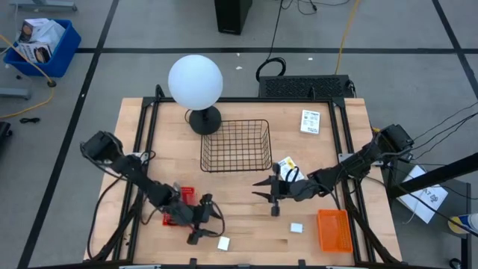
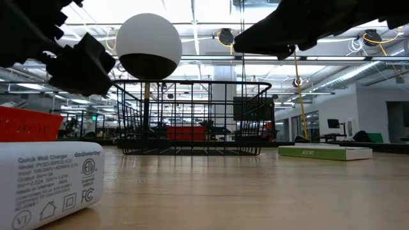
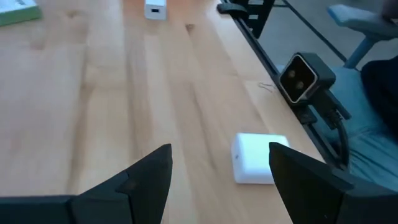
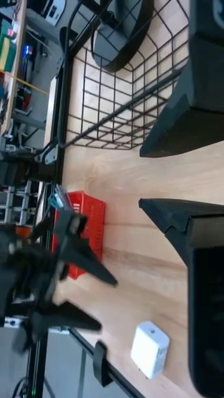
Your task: Pick and place items into bin
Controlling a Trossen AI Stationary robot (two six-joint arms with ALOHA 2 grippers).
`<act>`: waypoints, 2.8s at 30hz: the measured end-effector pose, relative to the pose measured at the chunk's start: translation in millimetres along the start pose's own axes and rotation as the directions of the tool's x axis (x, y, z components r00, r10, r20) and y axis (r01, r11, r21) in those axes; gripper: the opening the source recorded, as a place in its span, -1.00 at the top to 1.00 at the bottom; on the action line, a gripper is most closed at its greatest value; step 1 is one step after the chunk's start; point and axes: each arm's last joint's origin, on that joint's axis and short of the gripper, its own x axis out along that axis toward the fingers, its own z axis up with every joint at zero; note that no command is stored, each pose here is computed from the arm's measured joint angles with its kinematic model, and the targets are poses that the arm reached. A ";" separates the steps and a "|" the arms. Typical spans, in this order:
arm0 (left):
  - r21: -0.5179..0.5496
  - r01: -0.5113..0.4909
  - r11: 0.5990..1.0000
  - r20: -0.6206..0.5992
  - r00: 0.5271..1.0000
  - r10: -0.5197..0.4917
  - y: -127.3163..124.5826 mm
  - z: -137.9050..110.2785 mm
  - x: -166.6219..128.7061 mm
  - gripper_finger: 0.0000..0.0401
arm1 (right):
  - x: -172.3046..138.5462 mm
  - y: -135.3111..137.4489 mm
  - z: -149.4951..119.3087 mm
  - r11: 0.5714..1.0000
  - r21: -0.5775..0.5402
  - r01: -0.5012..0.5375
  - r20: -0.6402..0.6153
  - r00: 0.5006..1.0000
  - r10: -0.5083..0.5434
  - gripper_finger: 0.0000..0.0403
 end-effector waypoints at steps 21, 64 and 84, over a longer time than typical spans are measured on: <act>-0.055 0.051 0.997 -0.177 0.982 -0.060 -36.4 -0.1 40.3 -0.35 | -5.7 -15.8 -32.9 0.993 0.116 0.040 -0.054 0.998 -0.034 0.44; -0.891 -0.139 0.432 -0.273 0.924 -0.266 16.2 60.1 56.3 -0.35 | -8.6 -9.4 -37.4 0.958 0.214 -0.190 -0.067 0.976 0.208 0.45; -0.799 -0.414 0.437 -0.452 0.892 0.018 -21.8 104.5 37.0 -0.05 | -18.4 -19.9 -40.2 0.970 0.204 -0.134 -0.204 0.963 0.176 0.45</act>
